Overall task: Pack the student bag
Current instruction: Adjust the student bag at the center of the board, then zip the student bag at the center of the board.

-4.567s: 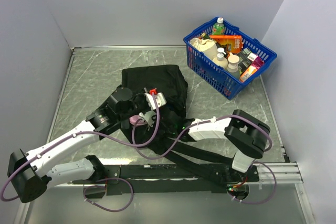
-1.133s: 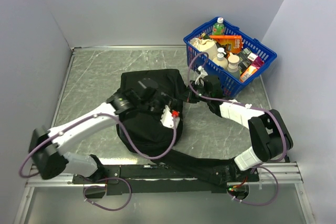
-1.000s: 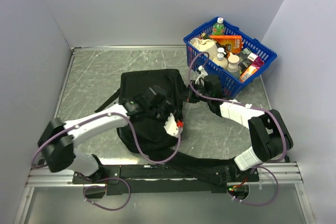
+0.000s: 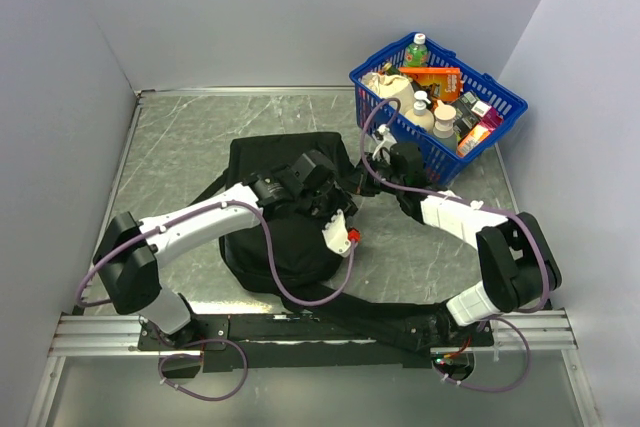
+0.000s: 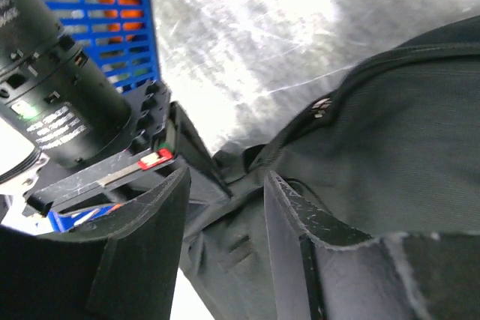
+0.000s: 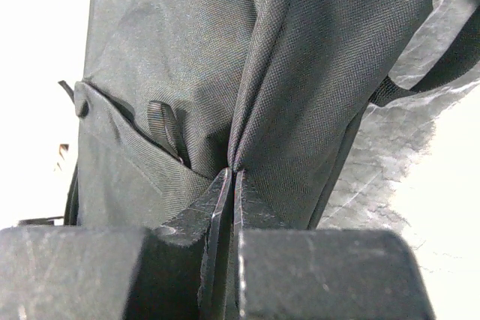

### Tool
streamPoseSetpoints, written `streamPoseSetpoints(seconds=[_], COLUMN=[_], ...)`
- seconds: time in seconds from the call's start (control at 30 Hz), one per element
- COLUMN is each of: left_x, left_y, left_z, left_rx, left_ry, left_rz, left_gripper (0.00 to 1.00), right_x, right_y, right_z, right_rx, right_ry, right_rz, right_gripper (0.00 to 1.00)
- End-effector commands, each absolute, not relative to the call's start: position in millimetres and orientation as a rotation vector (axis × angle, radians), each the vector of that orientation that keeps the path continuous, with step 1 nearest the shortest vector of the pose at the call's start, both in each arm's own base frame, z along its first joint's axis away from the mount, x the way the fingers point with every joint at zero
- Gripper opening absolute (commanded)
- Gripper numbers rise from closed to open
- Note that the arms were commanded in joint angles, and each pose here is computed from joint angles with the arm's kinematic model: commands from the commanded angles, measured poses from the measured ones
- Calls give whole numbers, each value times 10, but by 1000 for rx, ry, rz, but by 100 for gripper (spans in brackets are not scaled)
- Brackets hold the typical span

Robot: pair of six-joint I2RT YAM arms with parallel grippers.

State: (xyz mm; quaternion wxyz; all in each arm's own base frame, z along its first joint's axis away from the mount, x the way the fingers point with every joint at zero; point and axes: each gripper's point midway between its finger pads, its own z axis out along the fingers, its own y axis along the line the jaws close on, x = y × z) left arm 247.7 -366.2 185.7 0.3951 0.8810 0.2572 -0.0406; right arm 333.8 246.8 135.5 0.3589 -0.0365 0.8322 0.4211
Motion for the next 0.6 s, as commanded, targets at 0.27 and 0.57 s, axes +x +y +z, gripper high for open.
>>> streamPoseSetpoints(seconds=[0.27, 0.57], left_x=[2400, 2366], left_y=[-3788, -3749], left_z=[1708, 1503], left_rx=[2329, 2422], left_ry=[555, 571], left_rz=[-141, -133], left_gripper=[49, 50], right_x=[3153, 3145], right_y=[2710, 2719], right_z=[1821, 1847], right_rx=[-244, -259], right_ry=[2013, 2003], right_rz=[1196, 1194], right_gripper=[0, 0])
